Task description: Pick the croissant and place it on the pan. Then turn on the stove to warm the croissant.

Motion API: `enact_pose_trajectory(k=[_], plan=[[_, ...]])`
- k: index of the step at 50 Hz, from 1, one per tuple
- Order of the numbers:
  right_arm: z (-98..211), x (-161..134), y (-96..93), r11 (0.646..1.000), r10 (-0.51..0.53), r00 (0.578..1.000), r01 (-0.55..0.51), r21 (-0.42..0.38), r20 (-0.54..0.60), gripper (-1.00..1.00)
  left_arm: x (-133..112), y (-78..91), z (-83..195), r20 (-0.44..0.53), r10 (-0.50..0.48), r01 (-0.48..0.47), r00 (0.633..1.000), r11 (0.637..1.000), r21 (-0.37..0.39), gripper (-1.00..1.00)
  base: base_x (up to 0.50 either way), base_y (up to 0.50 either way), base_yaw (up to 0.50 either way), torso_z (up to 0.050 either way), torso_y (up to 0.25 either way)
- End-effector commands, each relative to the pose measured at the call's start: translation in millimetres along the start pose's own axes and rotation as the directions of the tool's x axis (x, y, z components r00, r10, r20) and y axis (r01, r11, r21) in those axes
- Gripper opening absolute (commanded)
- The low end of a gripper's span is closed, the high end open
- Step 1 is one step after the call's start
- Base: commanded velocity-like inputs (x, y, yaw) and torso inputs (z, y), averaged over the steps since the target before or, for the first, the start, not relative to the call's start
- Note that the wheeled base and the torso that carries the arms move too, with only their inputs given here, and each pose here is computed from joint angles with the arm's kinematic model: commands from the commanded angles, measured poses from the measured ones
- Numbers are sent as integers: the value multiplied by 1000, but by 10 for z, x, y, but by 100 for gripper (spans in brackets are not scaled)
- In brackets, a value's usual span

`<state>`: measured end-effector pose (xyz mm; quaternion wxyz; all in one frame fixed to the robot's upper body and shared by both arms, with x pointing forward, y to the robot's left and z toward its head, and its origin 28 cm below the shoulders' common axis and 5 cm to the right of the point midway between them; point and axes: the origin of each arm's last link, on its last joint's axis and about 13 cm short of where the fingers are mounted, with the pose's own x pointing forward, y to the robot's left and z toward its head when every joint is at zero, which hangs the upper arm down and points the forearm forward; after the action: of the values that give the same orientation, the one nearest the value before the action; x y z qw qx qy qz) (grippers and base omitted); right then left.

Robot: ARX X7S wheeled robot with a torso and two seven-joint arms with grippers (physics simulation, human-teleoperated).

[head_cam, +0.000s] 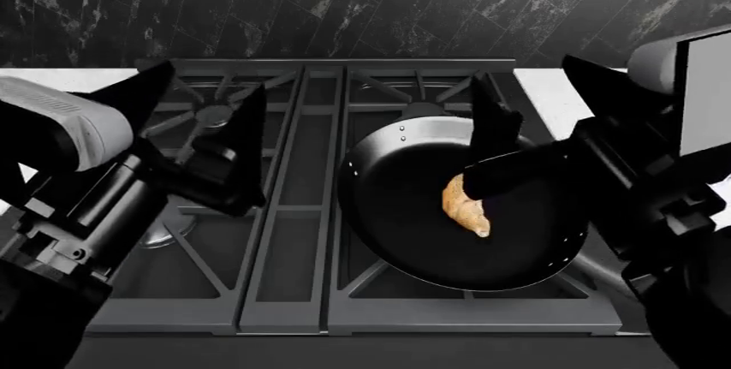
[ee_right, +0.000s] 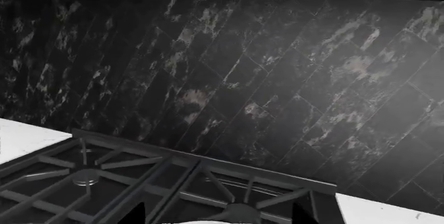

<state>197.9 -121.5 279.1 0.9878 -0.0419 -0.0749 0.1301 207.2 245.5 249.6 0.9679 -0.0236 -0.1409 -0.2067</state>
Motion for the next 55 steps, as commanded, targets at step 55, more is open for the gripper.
enact_pose_trajectory(k=[55], plan=[[-125, -100, -55, 998, -57, 995, 54, 33, 84, 100, -31, -71, -414, 181, 98, -78, 978, 990, -116, 100, -370, 0, 0, 0, 0]])
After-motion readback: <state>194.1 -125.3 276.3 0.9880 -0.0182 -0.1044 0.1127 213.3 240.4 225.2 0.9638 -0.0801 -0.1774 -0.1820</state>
